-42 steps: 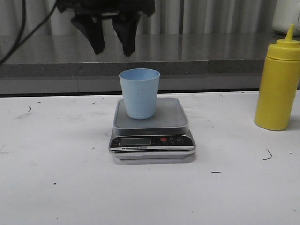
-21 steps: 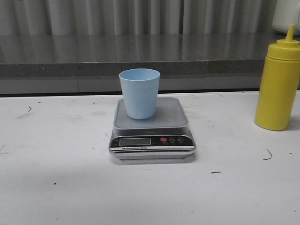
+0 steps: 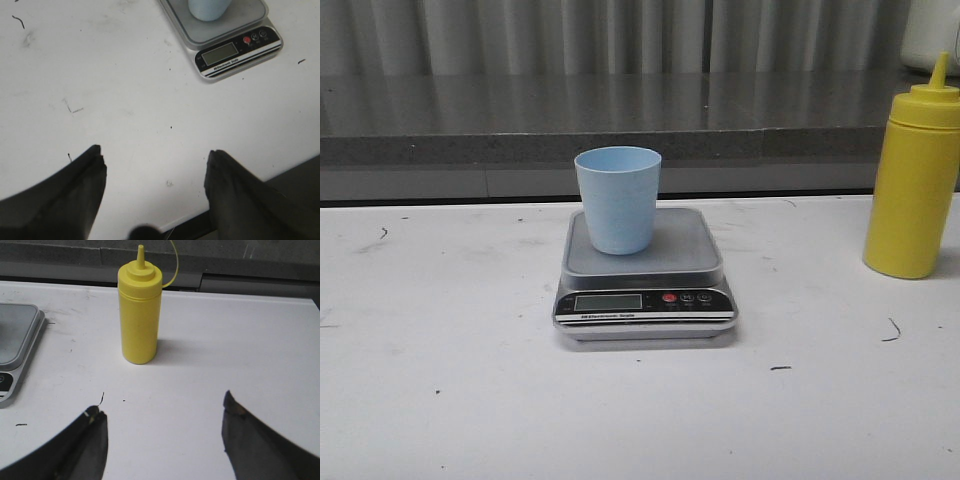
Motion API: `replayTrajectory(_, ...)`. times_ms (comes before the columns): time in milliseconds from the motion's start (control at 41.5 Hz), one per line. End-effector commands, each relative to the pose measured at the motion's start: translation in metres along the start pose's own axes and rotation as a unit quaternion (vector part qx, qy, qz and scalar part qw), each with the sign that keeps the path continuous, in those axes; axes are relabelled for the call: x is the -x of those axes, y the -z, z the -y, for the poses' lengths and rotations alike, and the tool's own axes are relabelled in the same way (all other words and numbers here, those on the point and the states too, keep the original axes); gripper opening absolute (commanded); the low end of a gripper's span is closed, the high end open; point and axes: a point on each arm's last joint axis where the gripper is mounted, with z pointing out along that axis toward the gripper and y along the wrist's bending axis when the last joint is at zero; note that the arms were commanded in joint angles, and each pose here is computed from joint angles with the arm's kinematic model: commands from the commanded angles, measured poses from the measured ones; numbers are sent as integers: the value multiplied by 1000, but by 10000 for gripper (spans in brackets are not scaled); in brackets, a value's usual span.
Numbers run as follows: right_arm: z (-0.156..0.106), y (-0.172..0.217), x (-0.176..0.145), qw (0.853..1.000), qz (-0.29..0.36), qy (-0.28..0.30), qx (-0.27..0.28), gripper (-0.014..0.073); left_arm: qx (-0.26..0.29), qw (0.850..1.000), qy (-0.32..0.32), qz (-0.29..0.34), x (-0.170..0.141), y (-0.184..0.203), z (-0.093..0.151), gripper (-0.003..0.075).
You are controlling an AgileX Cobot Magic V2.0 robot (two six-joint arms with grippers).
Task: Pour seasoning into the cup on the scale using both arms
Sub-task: 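Move the right gripper toward the yellow squeeze bottle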
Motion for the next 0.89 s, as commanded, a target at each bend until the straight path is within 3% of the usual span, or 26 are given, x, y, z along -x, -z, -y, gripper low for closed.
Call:
replayTrajectory(0,1,2,13,999,39,10,-3,508,-3,999,3,44,-4,9,-2,427)
replayTrajectory(265,1,2,13,999,39,10,-3,508,-5,1000,4,30,-29,5,-4,427)
replayTrajectory(866,1,2,13,999,40,10,-3,508,-5,1000,4,30,-30,4,-4,427)
